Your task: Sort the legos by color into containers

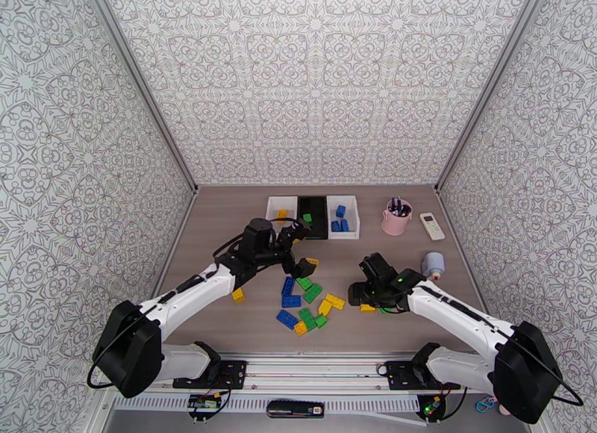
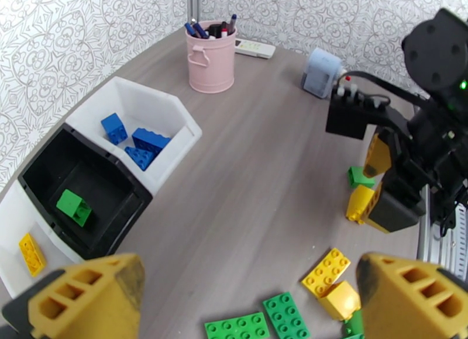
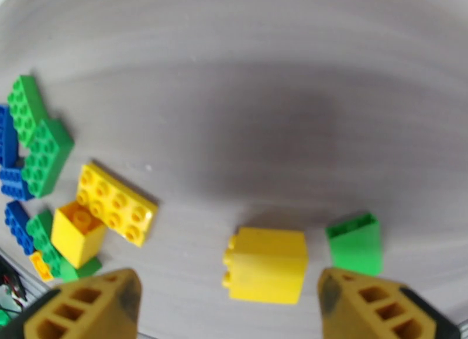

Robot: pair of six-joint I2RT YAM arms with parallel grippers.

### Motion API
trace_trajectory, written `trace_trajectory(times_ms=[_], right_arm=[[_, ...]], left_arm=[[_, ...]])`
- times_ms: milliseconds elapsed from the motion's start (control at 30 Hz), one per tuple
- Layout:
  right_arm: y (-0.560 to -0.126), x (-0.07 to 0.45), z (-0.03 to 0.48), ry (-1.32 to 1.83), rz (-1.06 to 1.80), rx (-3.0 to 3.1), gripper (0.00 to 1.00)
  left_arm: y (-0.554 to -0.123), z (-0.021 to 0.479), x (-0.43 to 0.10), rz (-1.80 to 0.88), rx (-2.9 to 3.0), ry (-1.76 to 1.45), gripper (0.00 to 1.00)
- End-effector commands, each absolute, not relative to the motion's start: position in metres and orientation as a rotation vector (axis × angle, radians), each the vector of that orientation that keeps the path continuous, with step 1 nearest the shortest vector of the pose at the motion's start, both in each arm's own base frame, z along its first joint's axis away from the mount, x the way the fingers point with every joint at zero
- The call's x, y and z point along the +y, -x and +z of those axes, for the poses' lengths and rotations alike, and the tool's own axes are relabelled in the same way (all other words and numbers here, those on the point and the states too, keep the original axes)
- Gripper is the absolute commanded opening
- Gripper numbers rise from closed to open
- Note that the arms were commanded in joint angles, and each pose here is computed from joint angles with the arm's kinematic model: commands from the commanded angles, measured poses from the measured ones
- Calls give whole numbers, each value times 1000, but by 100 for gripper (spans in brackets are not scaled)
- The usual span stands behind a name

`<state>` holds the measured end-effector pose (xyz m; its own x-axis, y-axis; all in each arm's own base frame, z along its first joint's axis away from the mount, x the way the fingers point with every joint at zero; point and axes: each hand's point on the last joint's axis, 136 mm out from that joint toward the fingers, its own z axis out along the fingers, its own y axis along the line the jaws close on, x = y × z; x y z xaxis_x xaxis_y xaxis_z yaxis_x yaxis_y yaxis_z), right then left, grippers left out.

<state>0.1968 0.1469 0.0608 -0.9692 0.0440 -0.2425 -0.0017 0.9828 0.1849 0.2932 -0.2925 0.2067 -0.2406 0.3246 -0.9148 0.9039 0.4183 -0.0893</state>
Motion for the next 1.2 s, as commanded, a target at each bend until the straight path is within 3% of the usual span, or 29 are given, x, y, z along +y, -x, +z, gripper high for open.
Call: trace_trajectory(times_ms=[0, 500, 833, 1167], right_arm=[[-187, 147, 50, -81, 245, 2951, 81], [-199, 143, 30, -146, 125, 2965, 65], [-198, 138, 26, -167, 85, 2973, 38], [-234, 162, 65, -22, 194, 2827, 38]], left_arm=[[-292, 218, -302, -862, 1739, -1082, 99], [-292, 214, -299, -862, 1762, -1081, 100], [-290, 211, -297, -849, 1763, -1097, 100], [-293, 216, -284, -800, 1763, -1039, 100]])
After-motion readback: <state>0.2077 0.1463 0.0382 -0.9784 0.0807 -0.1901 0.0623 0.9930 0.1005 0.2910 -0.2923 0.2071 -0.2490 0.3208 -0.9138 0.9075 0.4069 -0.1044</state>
